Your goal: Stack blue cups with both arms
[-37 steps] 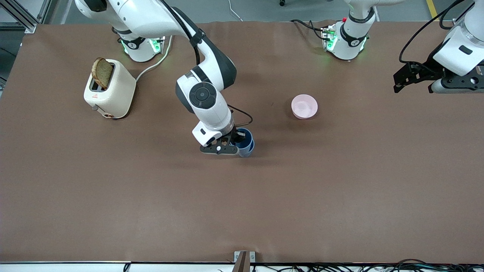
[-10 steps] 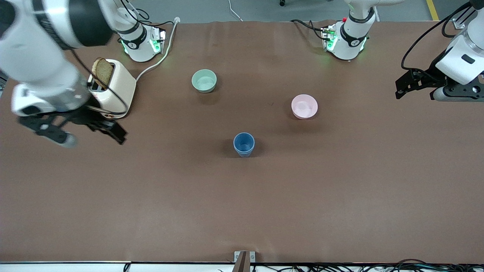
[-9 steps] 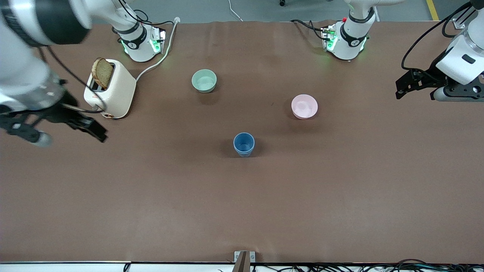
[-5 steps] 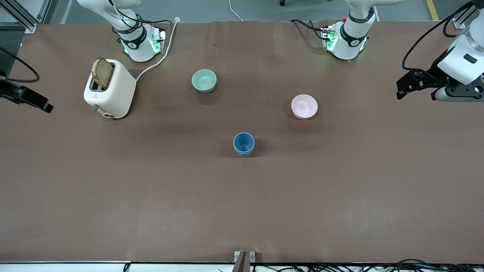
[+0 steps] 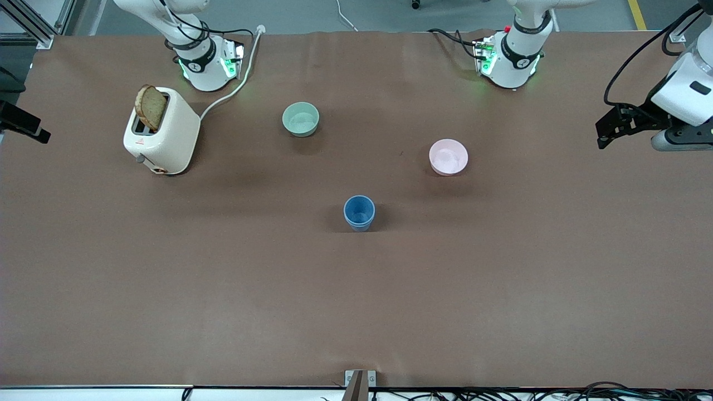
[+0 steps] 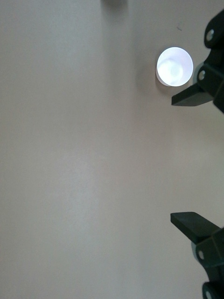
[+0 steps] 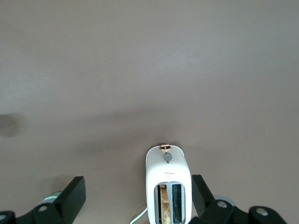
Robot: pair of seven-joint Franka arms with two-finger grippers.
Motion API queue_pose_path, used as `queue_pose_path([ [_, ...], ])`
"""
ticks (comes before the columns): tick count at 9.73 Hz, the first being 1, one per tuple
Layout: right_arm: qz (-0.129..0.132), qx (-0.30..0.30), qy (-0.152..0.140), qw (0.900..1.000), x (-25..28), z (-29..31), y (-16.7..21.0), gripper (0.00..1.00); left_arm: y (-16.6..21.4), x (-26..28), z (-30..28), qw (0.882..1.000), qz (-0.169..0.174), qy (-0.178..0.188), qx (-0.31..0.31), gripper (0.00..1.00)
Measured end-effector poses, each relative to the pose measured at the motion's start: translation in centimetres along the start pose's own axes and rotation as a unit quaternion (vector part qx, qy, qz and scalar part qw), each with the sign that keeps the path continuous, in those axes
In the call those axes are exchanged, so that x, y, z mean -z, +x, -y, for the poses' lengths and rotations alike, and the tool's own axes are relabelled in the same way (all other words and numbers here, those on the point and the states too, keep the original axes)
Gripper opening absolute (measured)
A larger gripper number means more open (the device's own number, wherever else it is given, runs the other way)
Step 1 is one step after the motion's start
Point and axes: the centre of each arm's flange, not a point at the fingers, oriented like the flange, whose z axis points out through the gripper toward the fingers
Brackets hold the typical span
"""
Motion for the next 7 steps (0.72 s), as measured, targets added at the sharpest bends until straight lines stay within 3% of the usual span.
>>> queue_pose_path([
  [3,-0.004,0.004,-0.018,1.0,0.06,0.21,0.07,1.0,0.2,-0.38,-0.64,1.0,0.006,-0.03,0.001,1.0],
  [7,-0.005,0.005,-0.018,1.0,0.08,0.31,0.1,1.0,0.36,0.13,-0.51,0.999,0.0,-0.034,0.003,1.0],
])
